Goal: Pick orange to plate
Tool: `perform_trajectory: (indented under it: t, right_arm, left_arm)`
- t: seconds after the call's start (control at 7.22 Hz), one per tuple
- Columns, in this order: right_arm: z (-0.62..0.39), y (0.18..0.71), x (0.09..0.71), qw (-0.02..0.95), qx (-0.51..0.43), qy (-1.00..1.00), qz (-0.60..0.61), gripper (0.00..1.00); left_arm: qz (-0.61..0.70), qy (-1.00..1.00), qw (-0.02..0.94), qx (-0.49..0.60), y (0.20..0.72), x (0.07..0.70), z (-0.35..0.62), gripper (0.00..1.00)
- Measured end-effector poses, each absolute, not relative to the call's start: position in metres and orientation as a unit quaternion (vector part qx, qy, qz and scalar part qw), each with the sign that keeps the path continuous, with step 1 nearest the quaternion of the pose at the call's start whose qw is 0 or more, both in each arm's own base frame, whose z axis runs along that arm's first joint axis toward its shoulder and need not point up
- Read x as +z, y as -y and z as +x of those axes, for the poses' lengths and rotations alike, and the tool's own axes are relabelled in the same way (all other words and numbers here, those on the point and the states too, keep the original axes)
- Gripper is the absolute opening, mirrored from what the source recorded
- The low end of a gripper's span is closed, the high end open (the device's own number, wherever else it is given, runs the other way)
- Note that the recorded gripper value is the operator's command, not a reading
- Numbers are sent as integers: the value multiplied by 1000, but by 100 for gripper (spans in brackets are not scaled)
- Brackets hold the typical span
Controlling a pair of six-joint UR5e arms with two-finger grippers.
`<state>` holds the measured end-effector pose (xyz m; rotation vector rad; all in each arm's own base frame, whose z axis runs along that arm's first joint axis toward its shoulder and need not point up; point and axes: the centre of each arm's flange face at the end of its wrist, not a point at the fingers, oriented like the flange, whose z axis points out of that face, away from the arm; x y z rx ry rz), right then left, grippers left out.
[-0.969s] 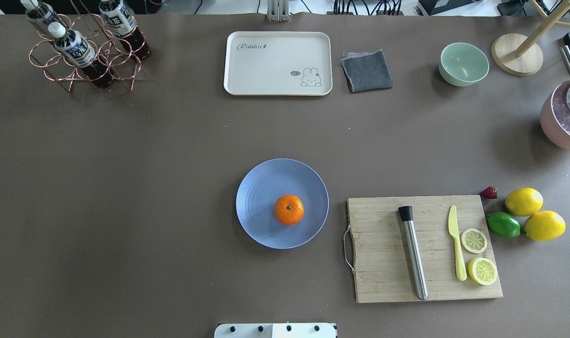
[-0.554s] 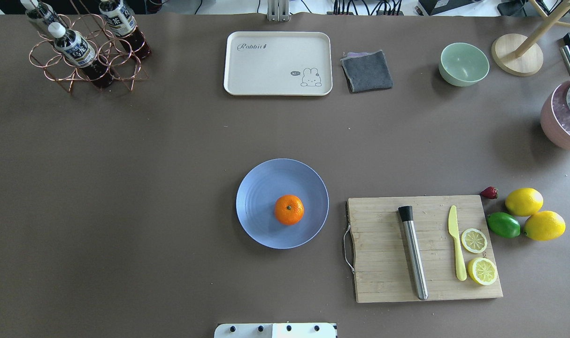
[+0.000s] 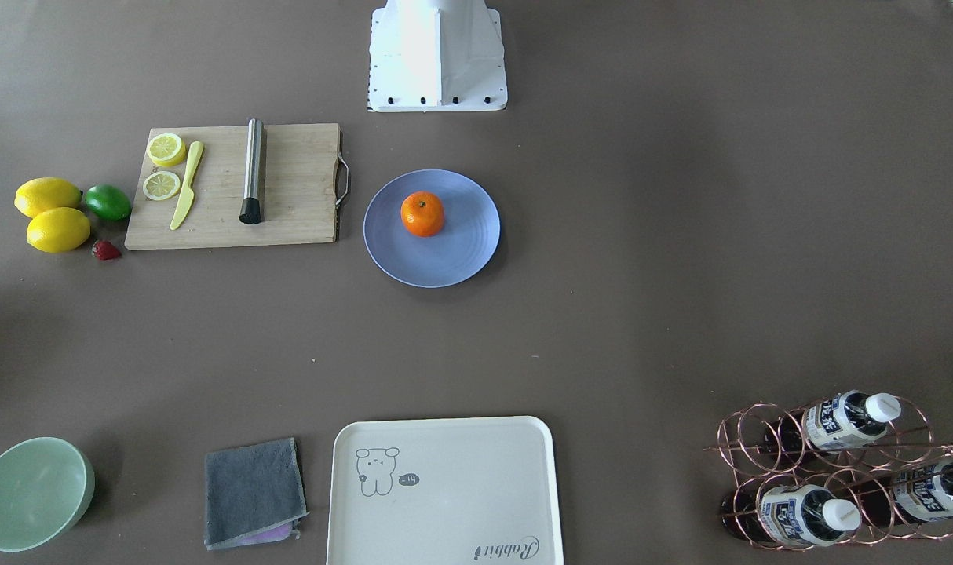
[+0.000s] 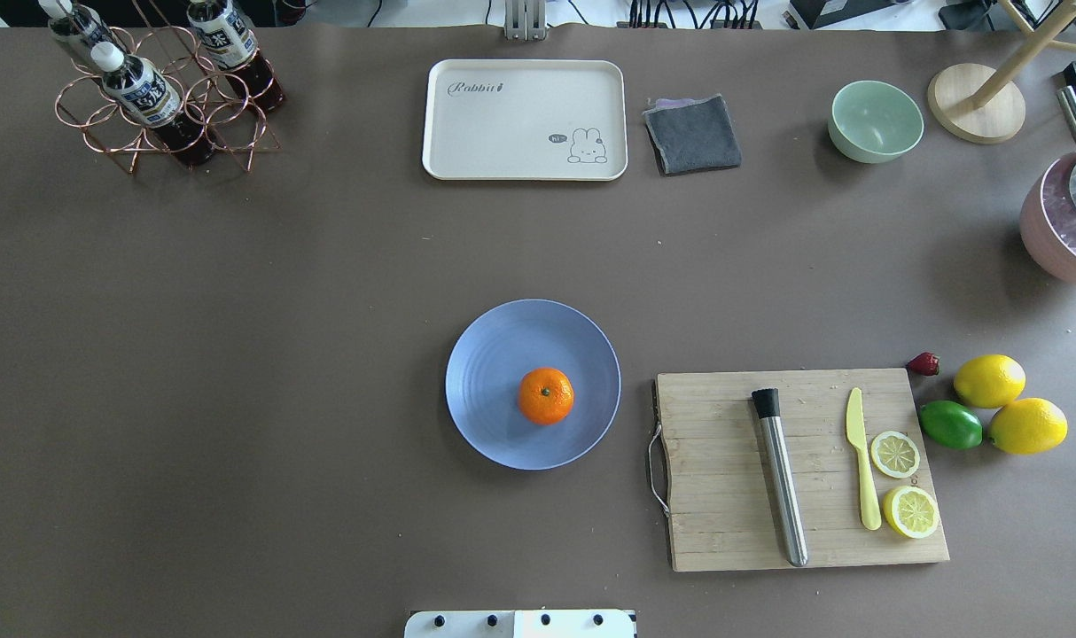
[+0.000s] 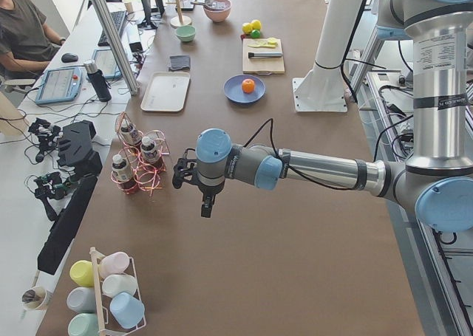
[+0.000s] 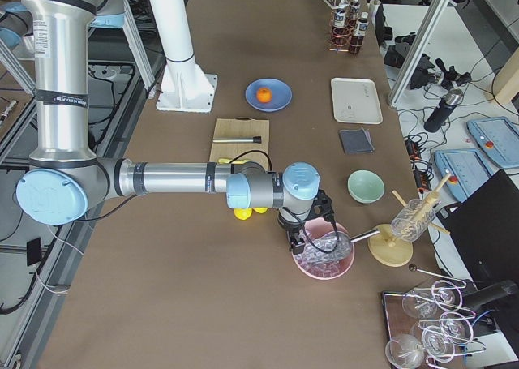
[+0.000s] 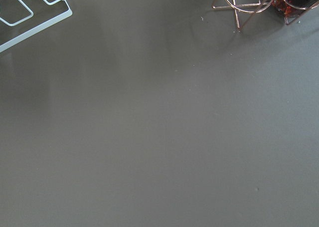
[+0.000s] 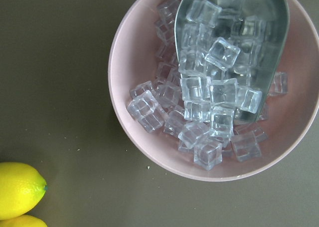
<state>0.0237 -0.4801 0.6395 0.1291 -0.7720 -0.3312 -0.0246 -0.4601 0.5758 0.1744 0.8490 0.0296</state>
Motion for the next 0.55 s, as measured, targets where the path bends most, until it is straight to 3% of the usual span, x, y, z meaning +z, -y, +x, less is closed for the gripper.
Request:
perform_trajectory:
  t: [0.55]
  right_arm:
    - [24,481,638,911,-160,374,63,100]
  left_arm:
    - [103,-409,906,22,458,562,-25,97]
